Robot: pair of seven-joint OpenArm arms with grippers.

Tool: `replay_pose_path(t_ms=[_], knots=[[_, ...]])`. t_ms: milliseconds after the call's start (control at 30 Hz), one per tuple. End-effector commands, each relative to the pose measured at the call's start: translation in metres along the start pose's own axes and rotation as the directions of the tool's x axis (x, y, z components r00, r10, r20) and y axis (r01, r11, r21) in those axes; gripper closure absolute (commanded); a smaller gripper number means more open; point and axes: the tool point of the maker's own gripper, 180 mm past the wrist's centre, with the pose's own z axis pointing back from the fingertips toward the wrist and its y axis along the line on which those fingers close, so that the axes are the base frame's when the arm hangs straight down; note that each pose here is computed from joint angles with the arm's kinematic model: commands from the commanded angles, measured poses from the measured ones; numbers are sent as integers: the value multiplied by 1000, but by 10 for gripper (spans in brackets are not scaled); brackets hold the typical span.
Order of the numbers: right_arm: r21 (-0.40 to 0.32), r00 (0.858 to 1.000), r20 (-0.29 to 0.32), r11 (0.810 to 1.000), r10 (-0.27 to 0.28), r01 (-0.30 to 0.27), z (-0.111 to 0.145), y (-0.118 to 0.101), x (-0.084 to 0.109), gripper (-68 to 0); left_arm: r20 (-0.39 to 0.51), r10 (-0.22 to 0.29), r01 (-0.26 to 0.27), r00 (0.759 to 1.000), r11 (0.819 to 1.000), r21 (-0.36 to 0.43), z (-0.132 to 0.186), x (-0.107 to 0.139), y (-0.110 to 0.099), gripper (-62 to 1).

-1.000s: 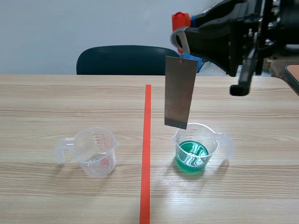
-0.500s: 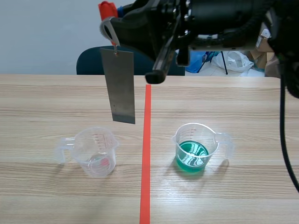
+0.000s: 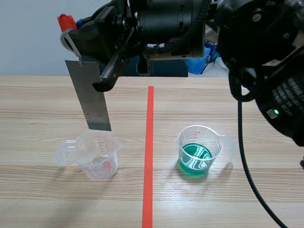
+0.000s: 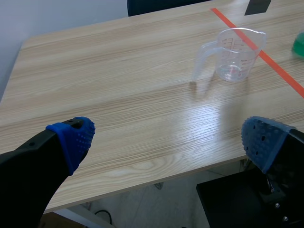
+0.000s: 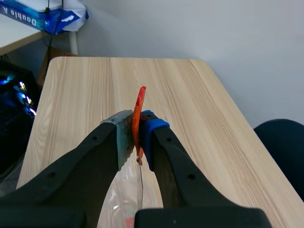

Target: Do the redox reaction experiment

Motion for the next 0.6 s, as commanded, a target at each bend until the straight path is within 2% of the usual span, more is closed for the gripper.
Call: replay_pose_path(t_ms=[0,267,567], knots=[[18,999,35,1000,23,-24,-3,3,12,-6,30,-11,11,999,1000,5,-2,7,3,-623],[57,999,30,998,19,-21,-16,17,10,-6,30,-11,11,999,1000,5,-2,7,3,-623],[66,1000,19,998,7,-8,-18,18,4,-6,30,-11,11,999,1000,5,-2,7,3,-623]])
